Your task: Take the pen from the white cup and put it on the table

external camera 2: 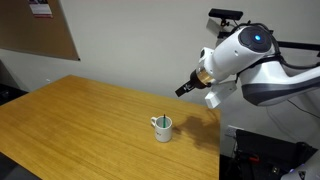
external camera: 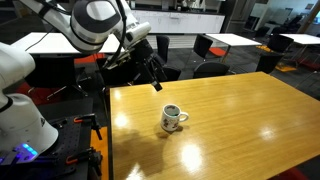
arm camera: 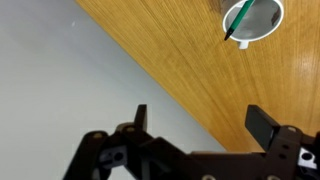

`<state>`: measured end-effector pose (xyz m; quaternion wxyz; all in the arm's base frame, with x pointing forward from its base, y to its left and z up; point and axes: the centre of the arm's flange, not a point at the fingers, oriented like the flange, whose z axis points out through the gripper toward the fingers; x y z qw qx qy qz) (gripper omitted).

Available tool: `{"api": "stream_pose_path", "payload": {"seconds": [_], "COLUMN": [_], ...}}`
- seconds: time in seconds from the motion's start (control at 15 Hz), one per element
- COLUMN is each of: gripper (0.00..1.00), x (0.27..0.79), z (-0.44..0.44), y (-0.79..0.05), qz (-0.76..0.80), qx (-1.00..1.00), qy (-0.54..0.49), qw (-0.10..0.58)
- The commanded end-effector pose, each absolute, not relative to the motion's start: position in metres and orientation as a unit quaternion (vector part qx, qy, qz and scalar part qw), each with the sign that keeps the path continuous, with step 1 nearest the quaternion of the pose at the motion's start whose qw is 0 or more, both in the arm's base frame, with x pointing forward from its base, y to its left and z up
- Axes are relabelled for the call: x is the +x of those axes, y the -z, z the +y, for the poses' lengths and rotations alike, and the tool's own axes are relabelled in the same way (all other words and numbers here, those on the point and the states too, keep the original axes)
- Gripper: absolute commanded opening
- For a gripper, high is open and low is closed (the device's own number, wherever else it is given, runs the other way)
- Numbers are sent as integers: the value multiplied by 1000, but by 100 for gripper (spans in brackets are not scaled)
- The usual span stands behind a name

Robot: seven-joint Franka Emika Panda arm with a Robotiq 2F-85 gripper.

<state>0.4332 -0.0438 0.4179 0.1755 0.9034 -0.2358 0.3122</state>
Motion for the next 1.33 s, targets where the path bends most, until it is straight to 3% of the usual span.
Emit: {"api": "stream_pose_path", "payload": {"seconds": [0.0, 0.8, 1.27], "gripper": [100, 100, 100], "x": [435, 444, 447], "z": [-42, -27, -12], "y": [-416, -387, -368], "qz": [-236, -293, -375], "qx": [901, 873, 831], "qy": [-317, -358, -400], "qw": [176, 156, 94]}}
